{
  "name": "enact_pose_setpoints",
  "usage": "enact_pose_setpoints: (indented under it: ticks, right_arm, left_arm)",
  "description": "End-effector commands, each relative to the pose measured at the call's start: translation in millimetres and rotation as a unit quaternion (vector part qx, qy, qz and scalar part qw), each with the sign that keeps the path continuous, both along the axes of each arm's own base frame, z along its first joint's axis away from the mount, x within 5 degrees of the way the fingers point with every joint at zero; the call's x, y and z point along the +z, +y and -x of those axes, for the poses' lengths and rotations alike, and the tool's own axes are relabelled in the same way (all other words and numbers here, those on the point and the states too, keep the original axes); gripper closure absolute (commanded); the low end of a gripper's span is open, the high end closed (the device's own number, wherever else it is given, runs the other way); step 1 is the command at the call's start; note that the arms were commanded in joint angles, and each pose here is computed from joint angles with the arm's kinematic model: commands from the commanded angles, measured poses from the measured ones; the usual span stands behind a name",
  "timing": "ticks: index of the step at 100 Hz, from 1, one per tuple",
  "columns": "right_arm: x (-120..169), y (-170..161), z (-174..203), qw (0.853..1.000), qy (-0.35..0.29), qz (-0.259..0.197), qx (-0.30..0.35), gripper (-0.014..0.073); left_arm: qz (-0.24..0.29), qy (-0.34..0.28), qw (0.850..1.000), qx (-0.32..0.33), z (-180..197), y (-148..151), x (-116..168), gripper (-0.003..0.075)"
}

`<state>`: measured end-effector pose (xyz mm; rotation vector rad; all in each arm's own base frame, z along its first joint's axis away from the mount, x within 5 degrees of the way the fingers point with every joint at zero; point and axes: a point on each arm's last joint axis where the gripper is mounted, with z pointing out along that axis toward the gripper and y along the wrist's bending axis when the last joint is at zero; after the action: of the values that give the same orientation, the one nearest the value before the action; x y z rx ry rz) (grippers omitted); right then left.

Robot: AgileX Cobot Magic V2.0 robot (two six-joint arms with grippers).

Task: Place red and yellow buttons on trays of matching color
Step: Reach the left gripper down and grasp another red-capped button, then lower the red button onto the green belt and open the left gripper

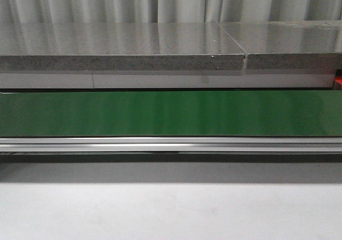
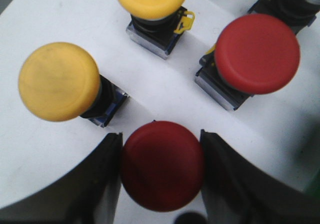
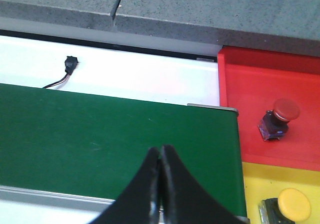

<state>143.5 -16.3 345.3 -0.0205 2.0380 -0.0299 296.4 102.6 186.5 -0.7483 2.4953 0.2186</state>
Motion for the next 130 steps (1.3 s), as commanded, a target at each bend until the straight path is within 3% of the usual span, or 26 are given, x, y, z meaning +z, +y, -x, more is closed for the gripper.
enact_pose_setpoints:
  ticks: [1, 13, 37, 57, 76, 97, 130]
  right_arm:
    - [14.1, -1.3, -0.9, 0.999, -0.045, 0.005, -0.009, 0.0663]
    - [14.1, -1.3, -0.9, 0.999, -0.045, 0.005, -0.009, 0.0663]
    - [14.1, -1.3, -0.9, 0.999, -0.045, 0.005, -0.009, 0.0663]
    - [14.1, -1.3, -0.9, 0.999, -0.045, 0.005, -0.009, 0.0663]
    - [14.1, -1.3, -0.9, 0.999, -0.045, 0.005, -0.009, 0.0663]
    - [14.1, -1.3, -0.9, 0.999, -0.045, 0.005, -0.009, 0.0663]
    - [14.1, -1.3, -0.9, 0.999, -0.045, 0.005, -0.009, 0.0663]
  left_arm:
    - [-0.012, -0.047, 0.999, -0.004, -4.7, 1.7, 21.1, 0.0638]
    - [-0.017, -0.054, 0.998, 0.001, 0.6, 1.0, 32.3, 0.0741]
    - [-0.037, -0.117, 0.992, -0.013, 20.5, -16.6, 82.8, 0.0739]
    - [-0.059, -0.191, 0.977, -0.075, 37.7, -49.3, 128.4, 0.0739]
    - [-0.074, -0.207, 0.966, -0.135, 34.4, -75.4, 156.7, 0.0739]
    - [-0.07, -0.193, 0.963, -0.173, 13.8, -94.5, 154.0, 0.0739]
    - [-0.057, -0.102, 0.972, -0.204, -15.8, -111.6, 108.9, 0.0739]
